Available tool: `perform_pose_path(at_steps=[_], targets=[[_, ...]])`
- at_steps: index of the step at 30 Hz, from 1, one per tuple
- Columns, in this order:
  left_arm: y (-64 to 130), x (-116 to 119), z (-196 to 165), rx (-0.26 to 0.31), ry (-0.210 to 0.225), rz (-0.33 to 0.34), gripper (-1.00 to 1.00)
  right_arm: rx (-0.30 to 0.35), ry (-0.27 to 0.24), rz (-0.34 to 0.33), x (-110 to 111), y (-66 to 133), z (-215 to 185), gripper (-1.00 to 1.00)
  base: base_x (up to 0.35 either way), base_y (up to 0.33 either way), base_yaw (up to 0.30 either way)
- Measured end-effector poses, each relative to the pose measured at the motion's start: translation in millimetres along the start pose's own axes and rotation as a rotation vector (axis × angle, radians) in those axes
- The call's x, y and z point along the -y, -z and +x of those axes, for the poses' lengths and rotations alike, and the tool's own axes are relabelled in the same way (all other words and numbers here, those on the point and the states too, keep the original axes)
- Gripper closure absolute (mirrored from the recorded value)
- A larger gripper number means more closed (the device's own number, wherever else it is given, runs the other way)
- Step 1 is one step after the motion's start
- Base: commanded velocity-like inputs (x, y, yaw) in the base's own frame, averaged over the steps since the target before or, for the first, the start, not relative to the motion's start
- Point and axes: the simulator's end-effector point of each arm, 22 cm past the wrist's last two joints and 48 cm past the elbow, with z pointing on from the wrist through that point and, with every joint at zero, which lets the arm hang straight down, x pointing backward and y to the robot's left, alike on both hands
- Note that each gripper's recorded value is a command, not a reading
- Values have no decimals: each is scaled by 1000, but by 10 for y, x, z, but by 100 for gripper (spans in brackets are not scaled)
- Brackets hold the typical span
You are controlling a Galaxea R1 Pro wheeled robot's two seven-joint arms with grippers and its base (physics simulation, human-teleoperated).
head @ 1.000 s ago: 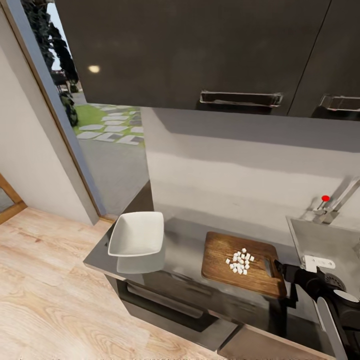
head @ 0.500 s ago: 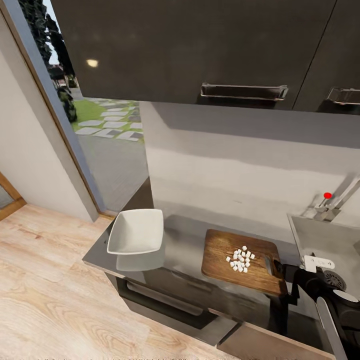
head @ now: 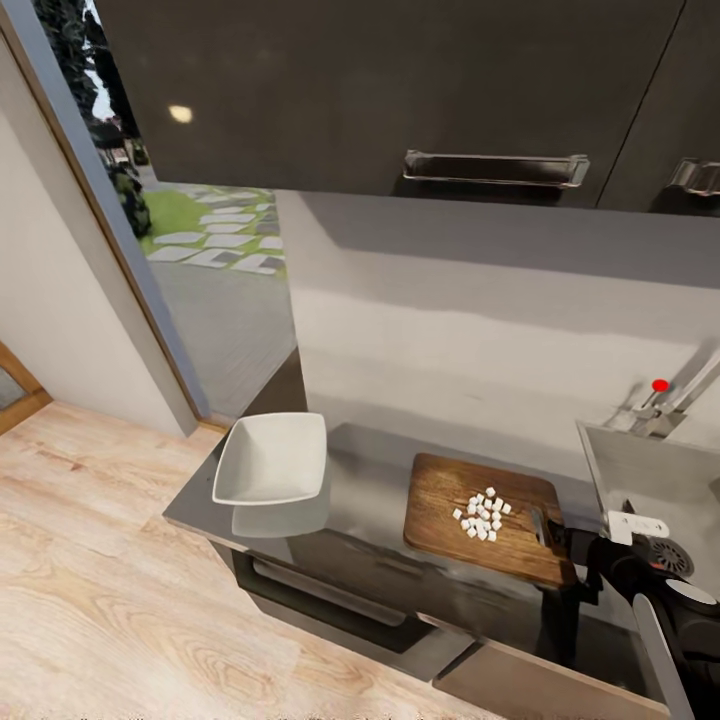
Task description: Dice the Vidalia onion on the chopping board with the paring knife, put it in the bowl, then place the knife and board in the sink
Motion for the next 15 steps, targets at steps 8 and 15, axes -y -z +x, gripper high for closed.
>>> perform_pose_path(at_steps=[8, 15], targets=[[11, 0, 41, -13, -1, 0, -100, -12, 3, 2, 2, -34, 54, -100, 0, 0, 0], [20, -2, 73, -24, -2, 0, -100, -23, 6, 4, 3, -64, 103, -100, 0, 0, 0]])
